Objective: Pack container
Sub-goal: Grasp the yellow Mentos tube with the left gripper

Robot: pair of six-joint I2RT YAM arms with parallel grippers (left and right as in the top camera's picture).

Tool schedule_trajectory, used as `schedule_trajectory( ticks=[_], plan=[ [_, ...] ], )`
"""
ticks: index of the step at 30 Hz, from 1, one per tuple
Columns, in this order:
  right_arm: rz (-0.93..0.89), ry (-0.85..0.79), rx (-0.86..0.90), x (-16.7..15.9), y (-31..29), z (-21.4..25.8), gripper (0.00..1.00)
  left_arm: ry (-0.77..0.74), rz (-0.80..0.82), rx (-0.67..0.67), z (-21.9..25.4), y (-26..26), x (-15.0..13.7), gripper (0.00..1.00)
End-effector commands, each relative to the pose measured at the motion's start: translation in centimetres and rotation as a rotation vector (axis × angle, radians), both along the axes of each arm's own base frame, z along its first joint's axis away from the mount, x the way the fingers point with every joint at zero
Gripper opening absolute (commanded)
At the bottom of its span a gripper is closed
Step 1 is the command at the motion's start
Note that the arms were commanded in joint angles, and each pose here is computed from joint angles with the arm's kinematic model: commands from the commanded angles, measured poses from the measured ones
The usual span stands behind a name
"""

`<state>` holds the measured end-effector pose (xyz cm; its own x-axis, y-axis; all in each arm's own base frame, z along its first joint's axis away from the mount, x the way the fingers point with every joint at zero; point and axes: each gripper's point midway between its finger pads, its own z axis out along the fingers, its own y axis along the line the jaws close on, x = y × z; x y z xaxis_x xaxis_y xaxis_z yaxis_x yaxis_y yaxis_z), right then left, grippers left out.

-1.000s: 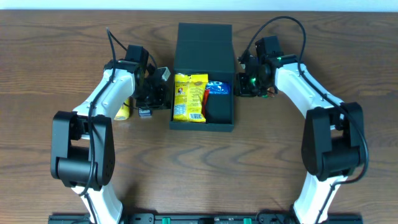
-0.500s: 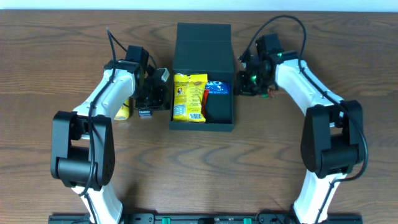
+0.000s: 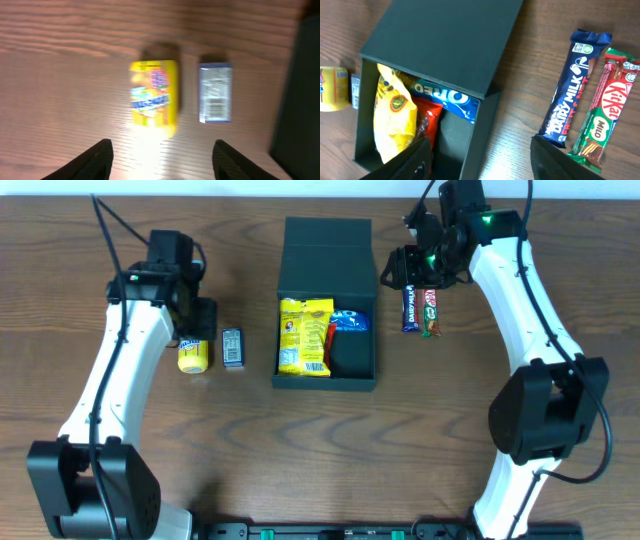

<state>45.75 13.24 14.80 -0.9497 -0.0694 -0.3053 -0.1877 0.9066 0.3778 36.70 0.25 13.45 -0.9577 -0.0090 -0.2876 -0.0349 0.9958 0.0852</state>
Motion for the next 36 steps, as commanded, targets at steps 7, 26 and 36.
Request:
schedule_trajectory(
  ticks=[7,26,36],
  plan=[
    [0.022,-0.021,-0.009,0.2,-0.1,0.5,0.66,0.087,-0.032,0.033,-5.0,2.0,-1.3,0.72],
    [0.021,0.016,-0.014,-0.7,-0.3,0.2,0.63,0.121,0.074,0.003,-11.8,2.0,0.3,0.49],
    [-0.022,-0.056,-0.006,-0.2,-2.2,3.3,0.61,0.126,0.099,-0.003,-10.3,2.0,0.7,0.24]
  ],
)
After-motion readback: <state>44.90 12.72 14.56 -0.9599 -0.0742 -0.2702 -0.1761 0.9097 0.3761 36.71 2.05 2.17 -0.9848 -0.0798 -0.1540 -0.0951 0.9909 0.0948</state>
